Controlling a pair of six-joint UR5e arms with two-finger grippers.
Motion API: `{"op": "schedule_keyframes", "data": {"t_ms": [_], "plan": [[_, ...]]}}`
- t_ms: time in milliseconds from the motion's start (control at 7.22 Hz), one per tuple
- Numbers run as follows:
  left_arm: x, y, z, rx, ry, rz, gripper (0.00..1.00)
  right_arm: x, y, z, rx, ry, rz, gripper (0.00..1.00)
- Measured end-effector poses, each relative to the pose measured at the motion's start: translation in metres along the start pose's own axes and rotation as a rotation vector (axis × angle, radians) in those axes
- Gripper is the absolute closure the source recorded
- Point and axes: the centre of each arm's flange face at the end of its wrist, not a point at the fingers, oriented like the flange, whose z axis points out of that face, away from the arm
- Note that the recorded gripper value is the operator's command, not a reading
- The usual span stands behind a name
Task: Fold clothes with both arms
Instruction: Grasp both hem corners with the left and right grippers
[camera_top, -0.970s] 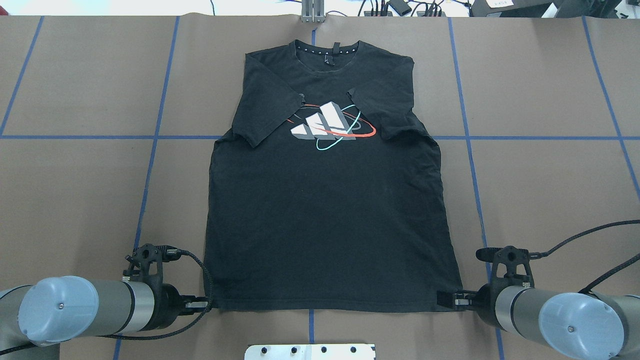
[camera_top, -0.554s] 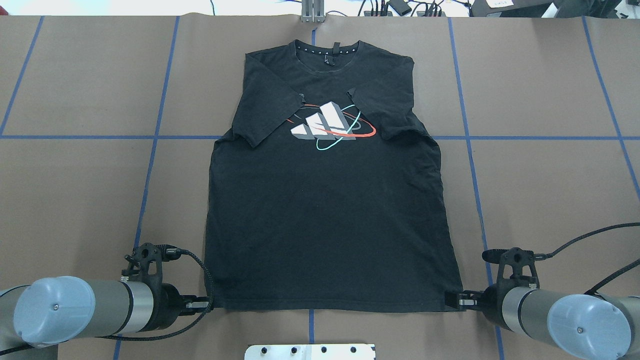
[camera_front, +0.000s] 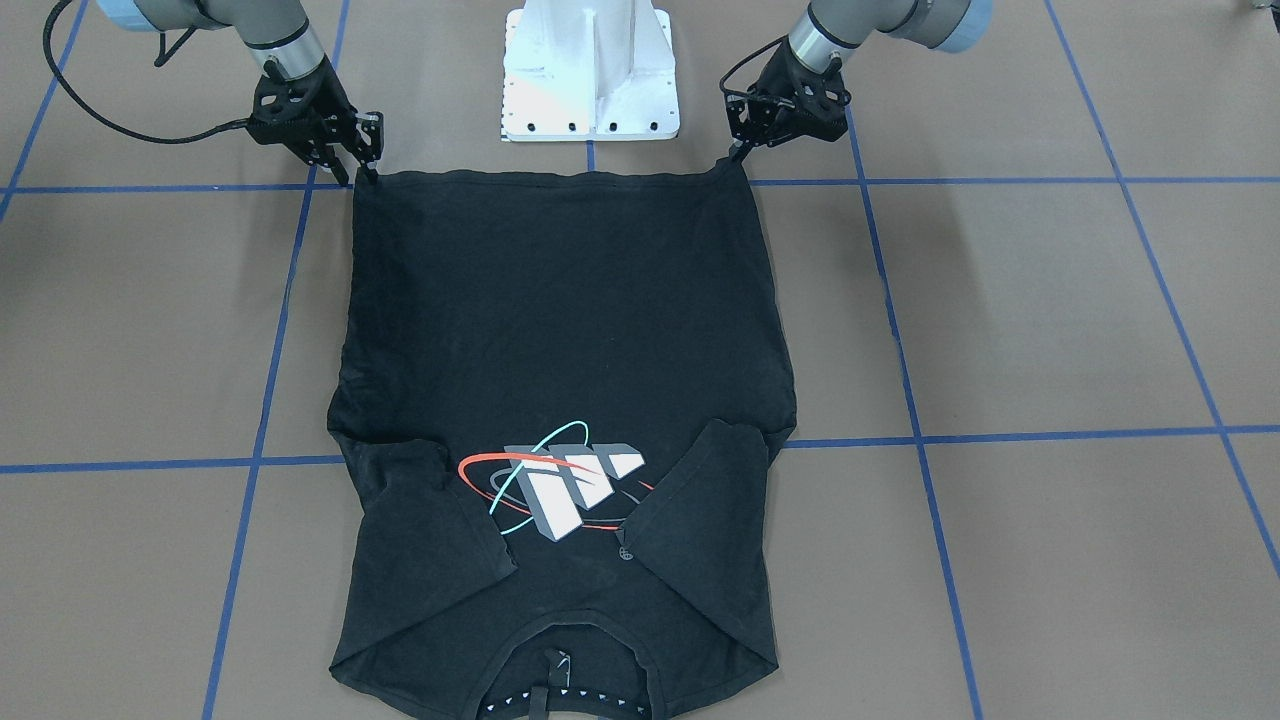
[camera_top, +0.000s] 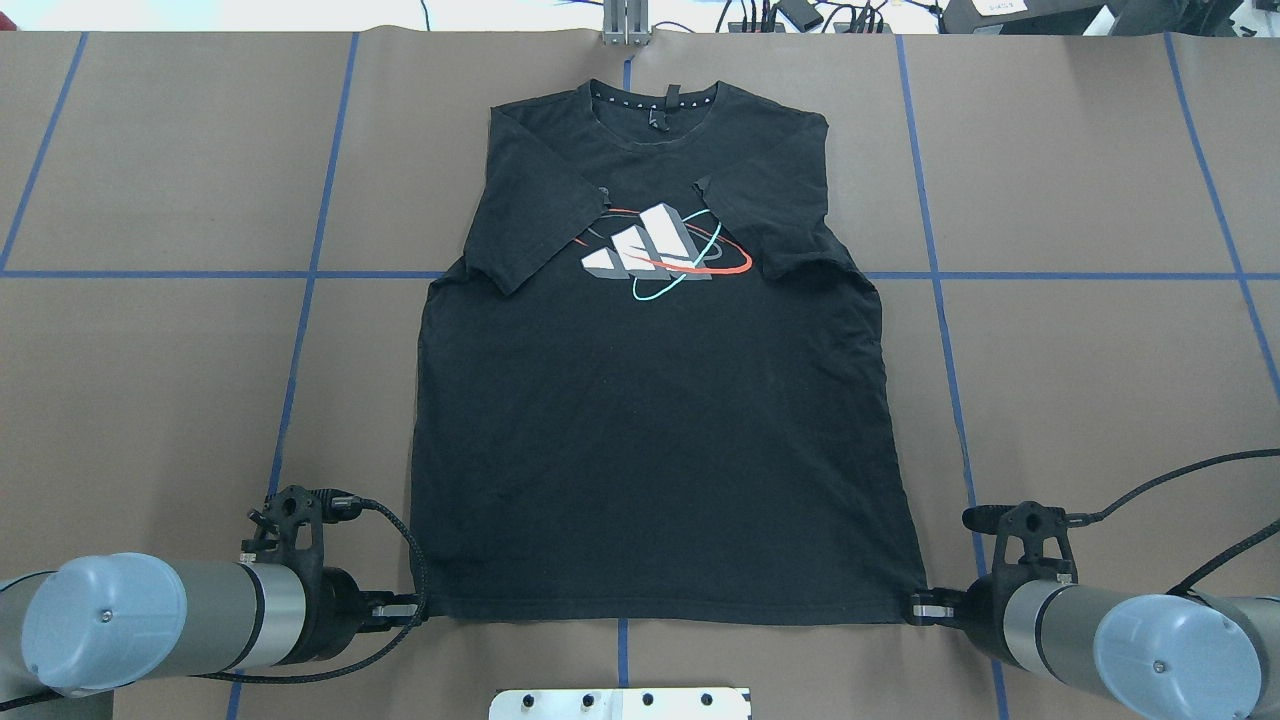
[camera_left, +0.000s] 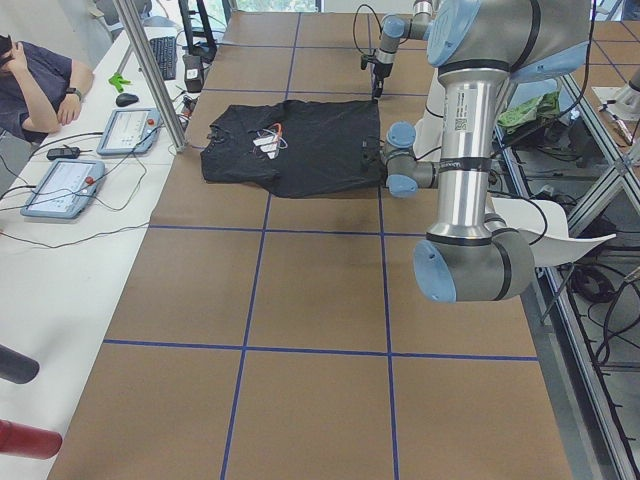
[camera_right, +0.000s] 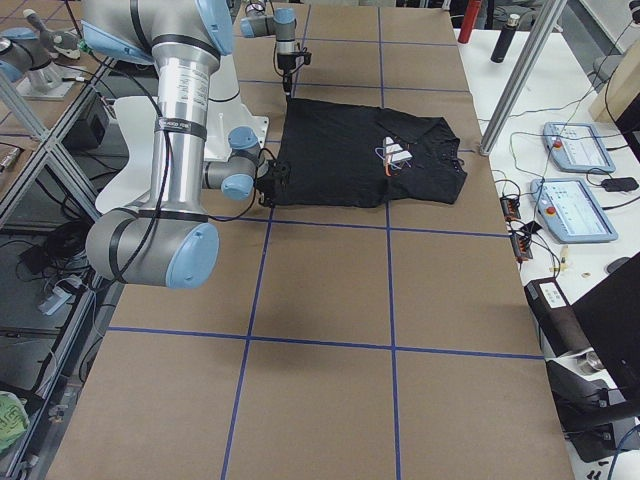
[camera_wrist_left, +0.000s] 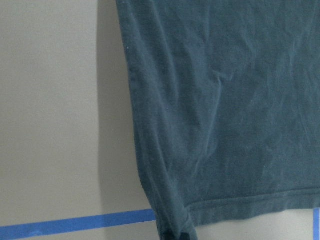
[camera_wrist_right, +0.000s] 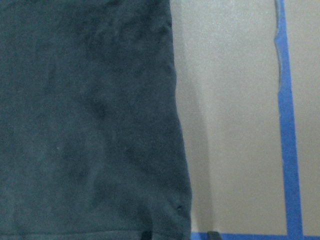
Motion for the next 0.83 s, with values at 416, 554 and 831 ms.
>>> {"op": "schedule_keyframes", "data": {"t_ms": [416, 554, 831], "plan": [[0.0009, 0.0001, -0.0015, 0.0, 0.003, 0.0, 1.0, -0.001, 0.0044, 0.0007, -0.007, 0.001, -0.007, 1.0], [0.0013, 0.0002, -0.0021, 0.0, 0.004, 0.0, 1.0, -0.0009, 0.0047, 0.0002, -0.01, 0.001, -0.007, 1.0], [0.0041, 0.0003, -0.0063, -0.002, 0.012, 0.003, 1.0, -0.0034, 0.0043, -0.0081, -0.027, -0.012, -0.005, 1.0]]}}
